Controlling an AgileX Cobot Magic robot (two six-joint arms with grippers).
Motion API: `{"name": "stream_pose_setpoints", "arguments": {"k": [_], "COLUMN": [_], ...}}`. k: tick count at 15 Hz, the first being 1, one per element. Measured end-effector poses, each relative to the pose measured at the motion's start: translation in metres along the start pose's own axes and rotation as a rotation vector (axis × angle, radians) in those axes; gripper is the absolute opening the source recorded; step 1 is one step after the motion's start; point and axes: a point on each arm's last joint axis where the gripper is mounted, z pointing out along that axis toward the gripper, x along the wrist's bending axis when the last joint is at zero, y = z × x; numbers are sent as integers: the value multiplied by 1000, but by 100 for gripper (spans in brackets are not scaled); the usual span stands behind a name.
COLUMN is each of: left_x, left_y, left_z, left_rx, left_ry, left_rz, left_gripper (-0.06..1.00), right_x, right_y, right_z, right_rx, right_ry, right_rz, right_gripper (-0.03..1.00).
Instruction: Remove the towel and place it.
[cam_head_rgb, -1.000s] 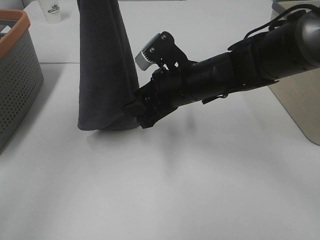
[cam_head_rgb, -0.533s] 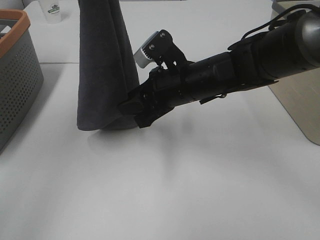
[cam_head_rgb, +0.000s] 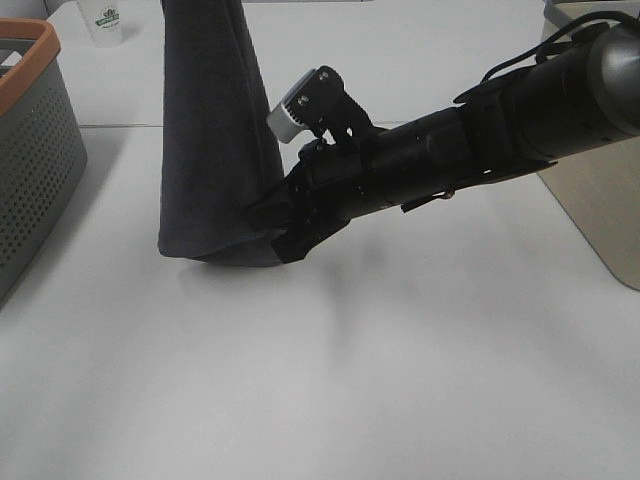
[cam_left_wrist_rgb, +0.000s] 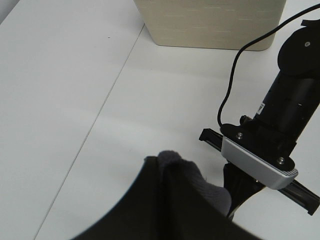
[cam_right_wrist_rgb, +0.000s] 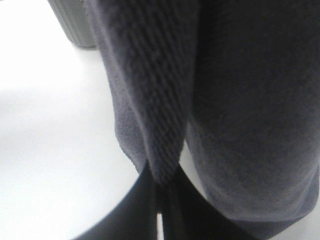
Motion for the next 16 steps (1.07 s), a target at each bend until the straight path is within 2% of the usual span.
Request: {"name": "stream_pose_setpoints", "arguments": {"k": [3, 6, 9, 12, 14, 16], "left_x": [3, 7, 13, 24, 30, 36], "left_y": [-4, -7, -10, -11, -15, -32], "left_z": [0, -1, -2, -4, -3, 10], "left_rx": [46, 77, 97, 48, 14, -7], "left_ry": [35, 83, 159, 252, 274, 276], "left_rz": [-41, -134, -249, -363, -415, -497], "left_gripper": [0, 0, 0, 0, 0, 0], "right_x": [9, 13, -7, -31, -40, -47], "right_y": [15, 25, 46, 67, 79, 102], "right_z": [-29, -63, -118, -169, -187, -210], "right_rx": [85, 188, 238, 272, 273, 280], "right_ry": [5, -55, -183, -276, -308, -378], "right_rz": [-45, -82, -94, -110, -108, -181], "right_gripper": [2, 2, 2, 2, 2, 2]}}
